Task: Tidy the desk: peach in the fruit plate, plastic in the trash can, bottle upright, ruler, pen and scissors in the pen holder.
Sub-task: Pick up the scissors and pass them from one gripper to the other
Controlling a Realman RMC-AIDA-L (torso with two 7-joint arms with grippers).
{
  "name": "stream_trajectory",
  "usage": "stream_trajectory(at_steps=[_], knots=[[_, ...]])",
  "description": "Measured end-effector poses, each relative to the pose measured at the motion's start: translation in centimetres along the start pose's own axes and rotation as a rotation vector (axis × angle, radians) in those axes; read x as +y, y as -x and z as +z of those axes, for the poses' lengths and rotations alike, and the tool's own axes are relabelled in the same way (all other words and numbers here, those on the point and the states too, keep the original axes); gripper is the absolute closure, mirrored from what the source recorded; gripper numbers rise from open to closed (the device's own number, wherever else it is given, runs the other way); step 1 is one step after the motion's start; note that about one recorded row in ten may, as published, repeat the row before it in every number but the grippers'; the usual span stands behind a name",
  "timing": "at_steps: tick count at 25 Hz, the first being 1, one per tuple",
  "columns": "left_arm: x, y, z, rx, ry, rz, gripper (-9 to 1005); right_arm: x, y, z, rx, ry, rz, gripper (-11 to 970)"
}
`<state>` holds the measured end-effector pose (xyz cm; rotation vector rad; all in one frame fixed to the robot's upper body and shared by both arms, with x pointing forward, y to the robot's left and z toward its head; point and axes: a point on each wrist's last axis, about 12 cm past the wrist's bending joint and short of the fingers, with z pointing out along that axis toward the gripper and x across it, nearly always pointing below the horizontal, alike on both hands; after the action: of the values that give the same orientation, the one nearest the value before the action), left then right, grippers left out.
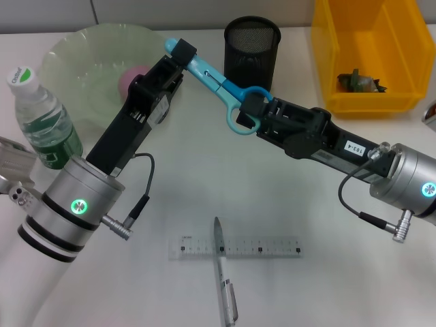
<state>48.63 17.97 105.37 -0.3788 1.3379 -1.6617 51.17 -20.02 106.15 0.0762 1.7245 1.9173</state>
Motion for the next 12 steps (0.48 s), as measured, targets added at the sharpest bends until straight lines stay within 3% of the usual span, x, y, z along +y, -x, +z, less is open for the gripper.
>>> stream_trajectory(at_steps=[5,12], knots=[[0.02,0.0,0.0,0.0,0.002,0.0,831,0.07,0.07,0.24,0.008,0.004,-0.003,640],[0.08,-0.03,-0.01,0.003,0.007,0.001,825,0.06,0.05,0.4,0.011,0.004,-0.001,641]])
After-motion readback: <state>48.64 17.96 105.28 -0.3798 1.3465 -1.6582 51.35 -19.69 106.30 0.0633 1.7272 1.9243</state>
